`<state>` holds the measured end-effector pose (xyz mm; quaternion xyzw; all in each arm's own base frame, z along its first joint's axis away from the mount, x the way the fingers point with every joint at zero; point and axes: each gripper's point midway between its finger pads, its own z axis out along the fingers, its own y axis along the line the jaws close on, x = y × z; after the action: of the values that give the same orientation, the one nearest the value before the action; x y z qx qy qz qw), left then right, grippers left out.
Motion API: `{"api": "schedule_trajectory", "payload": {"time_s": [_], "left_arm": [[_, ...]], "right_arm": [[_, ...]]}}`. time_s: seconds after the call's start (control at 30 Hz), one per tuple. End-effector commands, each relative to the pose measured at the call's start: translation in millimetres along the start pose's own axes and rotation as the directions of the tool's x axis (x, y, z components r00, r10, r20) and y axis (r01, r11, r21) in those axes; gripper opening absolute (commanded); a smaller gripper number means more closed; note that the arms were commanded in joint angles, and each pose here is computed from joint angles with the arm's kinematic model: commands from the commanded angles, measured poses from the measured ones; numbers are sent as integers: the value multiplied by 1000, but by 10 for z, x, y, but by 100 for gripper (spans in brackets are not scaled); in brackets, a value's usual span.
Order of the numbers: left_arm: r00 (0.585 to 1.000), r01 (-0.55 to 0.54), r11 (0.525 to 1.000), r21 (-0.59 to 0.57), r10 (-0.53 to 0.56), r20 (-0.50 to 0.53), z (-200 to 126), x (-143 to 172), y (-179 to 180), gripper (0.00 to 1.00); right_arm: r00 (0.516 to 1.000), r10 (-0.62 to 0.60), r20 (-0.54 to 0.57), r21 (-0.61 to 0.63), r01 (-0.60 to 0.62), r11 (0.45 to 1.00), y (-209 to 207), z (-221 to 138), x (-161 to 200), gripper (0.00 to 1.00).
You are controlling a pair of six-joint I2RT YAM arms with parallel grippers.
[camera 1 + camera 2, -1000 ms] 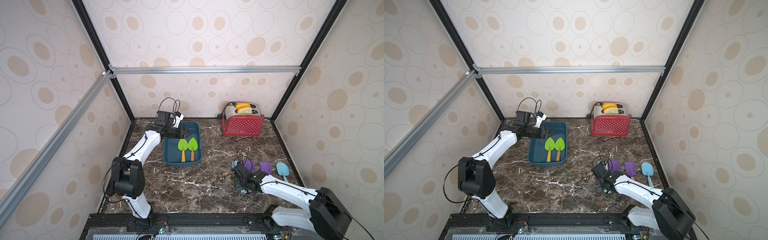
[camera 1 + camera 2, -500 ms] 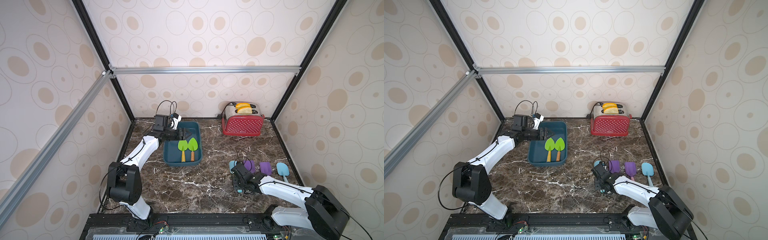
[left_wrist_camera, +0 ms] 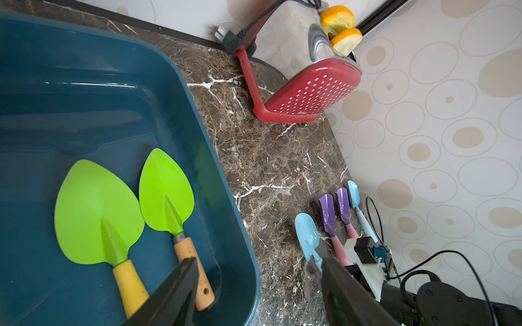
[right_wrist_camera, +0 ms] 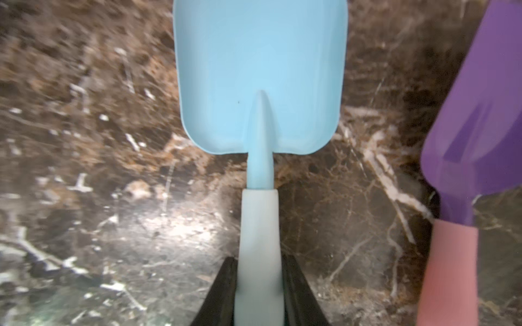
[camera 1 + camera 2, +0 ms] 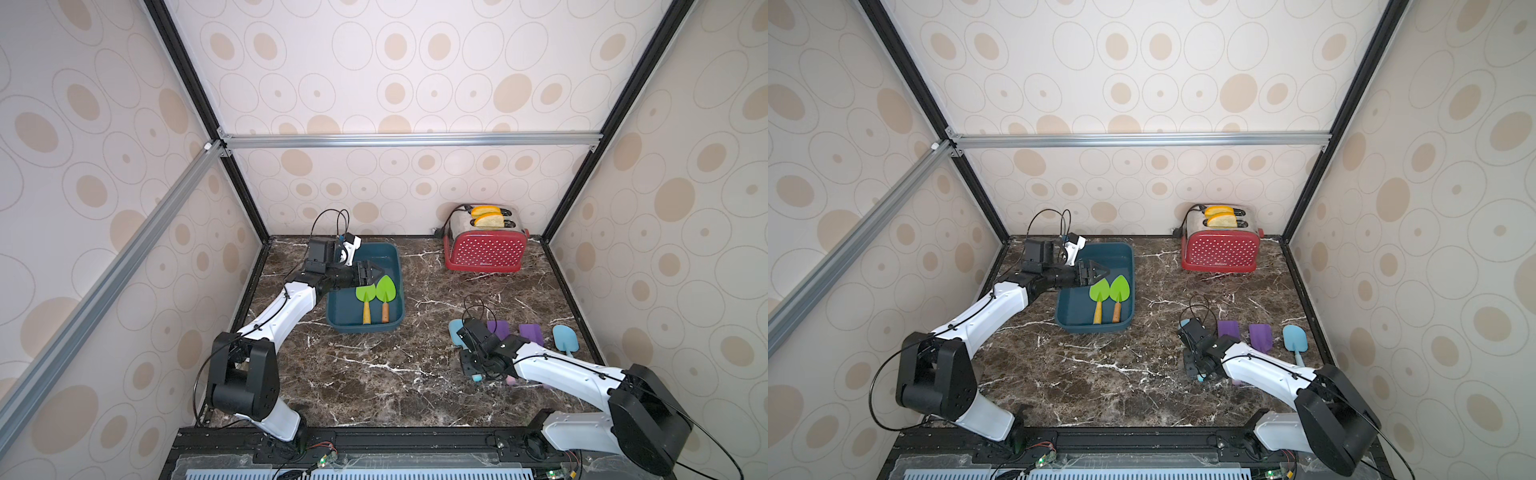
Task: Put the shovel into the storage box
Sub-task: Pick up the shovel from the center of the board.
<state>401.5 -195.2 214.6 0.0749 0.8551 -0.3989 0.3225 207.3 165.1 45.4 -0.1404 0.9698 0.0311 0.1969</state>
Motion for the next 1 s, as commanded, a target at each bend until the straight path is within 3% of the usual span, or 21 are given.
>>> {"api": "schedule_trajectory", "payload": {"time_s": [0.0,0.3,0.7,0.97], "left_arm": [[998,-7,999,32,5,62,-93,-115,-150,73],[994,42,996,78,-50,96,-164,-17,-205,74],[989,38,991,131,-56,134,-308,41,-401,72],[996,31,987,159,-45,81,-95,267,-596,68]], "right_arm": [[996,-88,32,-2,88,996,94,-210,-212,2],[974,-182,137,-48,190,981,399,-610,-660,0],[937,-286,198,-76,306,949,844,-833,-917,0],[919,-312,242,-80,340,937,1026,-933,-1101,0]]}}
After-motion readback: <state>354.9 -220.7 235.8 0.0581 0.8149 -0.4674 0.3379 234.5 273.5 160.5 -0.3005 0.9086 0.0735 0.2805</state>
